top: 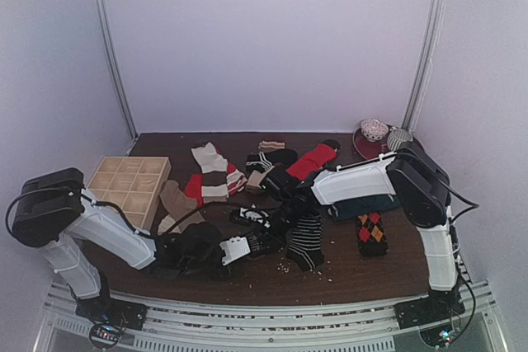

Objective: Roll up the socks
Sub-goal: Pick up a pair of socks from the center of the board, then place a pair of socks in the storage box.

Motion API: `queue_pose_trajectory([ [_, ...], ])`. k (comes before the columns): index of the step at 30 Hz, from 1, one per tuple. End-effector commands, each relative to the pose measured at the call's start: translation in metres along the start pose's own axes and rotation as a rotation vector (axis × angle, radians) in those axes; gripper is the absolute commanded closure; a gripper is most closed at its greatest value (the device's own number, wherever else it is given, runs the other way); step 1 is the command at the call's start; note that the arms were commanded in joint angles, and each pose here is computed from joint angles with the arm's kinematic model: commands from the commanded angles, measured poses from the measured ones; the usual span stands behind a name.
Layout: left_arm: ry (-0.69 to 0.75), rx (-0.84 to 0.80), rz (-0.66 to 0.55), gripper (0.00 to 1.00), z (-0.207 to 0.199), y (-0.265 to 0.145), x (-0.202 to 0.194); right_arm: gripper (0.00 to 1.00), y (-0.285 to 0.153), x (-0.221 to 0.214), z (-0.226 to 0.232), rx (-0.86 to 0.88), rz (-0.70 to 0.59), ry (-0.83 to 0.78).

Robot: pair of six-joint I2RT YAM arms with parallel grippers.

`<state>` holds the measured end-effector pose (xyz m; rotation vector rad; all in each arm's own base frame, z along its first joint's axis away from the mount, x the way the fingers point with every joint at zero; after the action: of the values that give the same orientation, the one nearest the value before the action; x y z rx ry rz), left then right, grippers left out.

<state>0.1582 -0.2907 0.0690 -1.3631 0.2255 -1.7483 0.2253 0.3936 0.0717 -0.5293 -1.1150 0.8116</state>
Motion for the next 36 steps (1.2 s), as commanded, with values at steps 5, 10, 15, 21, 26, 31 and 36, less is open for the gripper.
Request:
queue_pose_trajectory([
  [5,-0.037,-0.07,0.081,1.0,-0.009,0.008,-0.017,0.75,0.031,-0.106,0.009,-0.006,0.412,0.253],
  [10,-0.068,-0.016,0.07,1.0,-0.002,0.003,-0.016,0.62,-0.012,-0.06,-0.005,-0.112,0.133,0.289],
  [15,-0.12,0.053,0.0,1.0,0.012,-0.014,-0.009,0.35,-0.087,-0.023,-0.017,-0.255,-0.227,0.342],
  [21,-0.185,0.085,-0.082,1.0,0.031,-0.027,0.009,0.32,-0.144,-0.007,0.002,-0.366,-0.433,0.321],
  [26,-0.247,0.133,-0.151,1.0,0.061,-0.034,0.041,0.32,-0.168,-0.007,0.022,-0.416,-0.519,0.306],
  [31,-0.306,0.289,-0.175,1.0,0.115,-0.046,0.061,0.31,-0.177,-0.017,0.034,-0.445,-0.551,0.297],
  [36,-0.405,0.505,-0.142,1.0,0.171,-0.066,0.054,0.31,-0.175,-0.028,0.039,-0.444,-0.548,0.304],
])
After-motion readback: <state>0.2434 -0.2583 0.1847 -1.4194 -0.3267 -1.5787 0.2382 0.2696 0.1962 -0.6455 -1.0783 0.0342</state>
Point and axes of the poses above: each gripper's point midway between its finger pads, its own y axis out along the fingers, its own z axis along the line the jaws close on, x = y × z, the point moved 7 cm from there along -y, back along the fingers, and after that the axes turned 1 degree about -y, right-handed, at the moved point
